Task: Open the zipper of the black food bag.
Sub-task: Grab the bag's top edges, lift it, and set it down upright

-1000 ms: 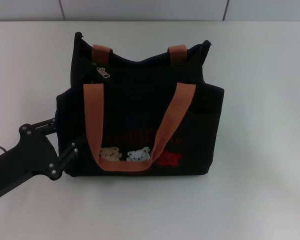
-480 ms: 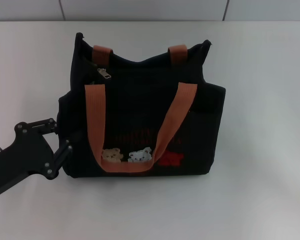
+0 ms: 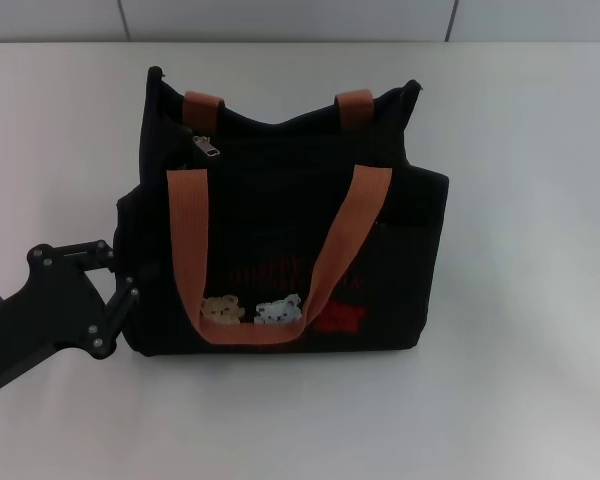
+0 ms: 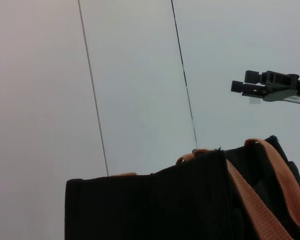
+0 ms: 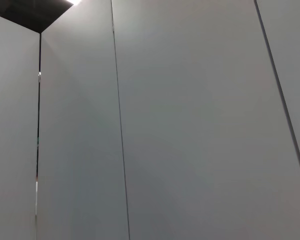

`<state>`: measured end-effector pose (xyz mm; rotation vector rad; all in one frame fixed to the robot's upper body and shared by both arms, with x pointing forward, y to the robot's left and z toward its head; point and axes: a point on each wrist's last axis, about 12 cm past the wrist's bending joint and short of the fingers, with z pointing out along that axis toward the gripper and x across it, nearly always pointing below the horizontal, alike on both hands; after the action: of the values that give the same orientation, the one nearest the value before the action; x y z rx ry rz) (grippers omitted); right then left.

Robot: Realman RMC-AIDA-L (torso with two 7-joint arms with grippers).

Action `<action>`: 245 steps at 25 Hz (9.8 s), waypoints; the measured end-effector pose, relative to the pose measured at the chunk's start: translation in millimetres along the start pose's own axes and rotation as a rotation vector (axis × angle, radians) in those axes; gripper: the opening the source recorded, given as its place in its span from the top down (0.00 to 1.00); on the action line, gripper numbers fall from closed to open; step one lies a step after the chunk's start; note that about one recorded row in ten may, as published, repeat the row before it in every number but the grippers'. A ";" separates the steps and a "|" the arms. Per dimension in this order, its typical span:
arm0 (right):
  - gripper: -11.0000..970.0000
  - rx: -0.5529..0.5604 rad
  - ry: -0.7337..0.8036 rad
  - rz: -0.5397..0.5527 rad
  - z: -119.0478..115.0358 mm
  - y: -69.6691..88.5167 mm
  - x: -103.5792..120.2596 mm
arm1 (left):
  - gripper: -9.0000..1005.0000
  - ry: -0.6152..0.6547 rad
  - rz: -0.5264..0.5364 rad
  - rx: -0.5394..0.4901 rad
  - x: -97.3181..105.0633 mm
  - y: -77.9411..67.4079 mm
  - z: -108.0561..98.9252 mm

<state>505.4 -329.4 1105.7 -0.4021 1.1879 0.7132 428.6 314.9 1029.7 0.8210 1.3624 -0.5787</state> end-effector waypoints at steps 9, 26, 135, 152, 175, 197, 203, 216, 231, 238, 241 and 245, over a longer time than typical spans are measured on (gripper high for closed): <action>0.24 0.000 -0.001 0.000 0.2 0.0 -0.1 | 0.87 -0.006 0.000 0.002 -0.5 -0.2 1.1; 0.24 -0.041 -0.025 -0.016 3.5 2.0 -5.4 | 0.87 -0.261 0.152 0.028 -42.9 29.7 17.0; 0.78 -0.493 1.131 -0.151 239.3 78.3 -94.8 | 0.88 -0.407 0.289 0.173 -76.1 54.2 77.0; 0.74 -0.592 1.077 -0.248 244.2 87.7 -73.2 | 0.88 -0.405 0.293 0.196 -76.8 53.3 79.2; 0.98 -0.582 1.144 -0.282 213.5 81.9 -81.6 | 0.89 -0.417 0.291 0.174 -76.4 52.8 77.5; 0.64 -0.658 0.925 -0.294 203.2 58.5 -85.0 | 0.89 -0.412 0.300 0.185 -75.3 50.9 75.9; 0.52 -0.707 0.894 -0.334 205.8 60.7 -74.7 | 0.89 -0.403 0.296 0.199 -73.6 48.5 74.2; 0.56 -0.716 0.862 -0.394 215.4 66.2 -71.7 | 0.89 -0.392 0.291 0.213 -71.9 46.5 71.7; 0.63 -0.704 0.884 -0.472 231.9 83.2 -50.9 | 0.89 -0.397 0.293 0.224 -72.9 46.4 74.9; 0.84 -0.732 0.879 -0.500 232.6 90.7 -44.6 | 0.89 -0.400 0.293 0.223 -73.3 46.3 75.1; 0.88 -0.734 0.883 -0.502 232.4 91.0 -43.6 | 0.89 -0.401 0.293 0.220 -73.2 46.2 74.6; 0.95 -0.726 0.885 -0.504 229.5 89.5 -43.6 | 0.89 -0.411 0.297 0.218 -74.1 45.9 74.9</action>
<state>595.0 -132.7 1231.9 -1.6914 1.5133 0.4970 499.6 276.2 1111.4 0.9955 0.7941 -0.6269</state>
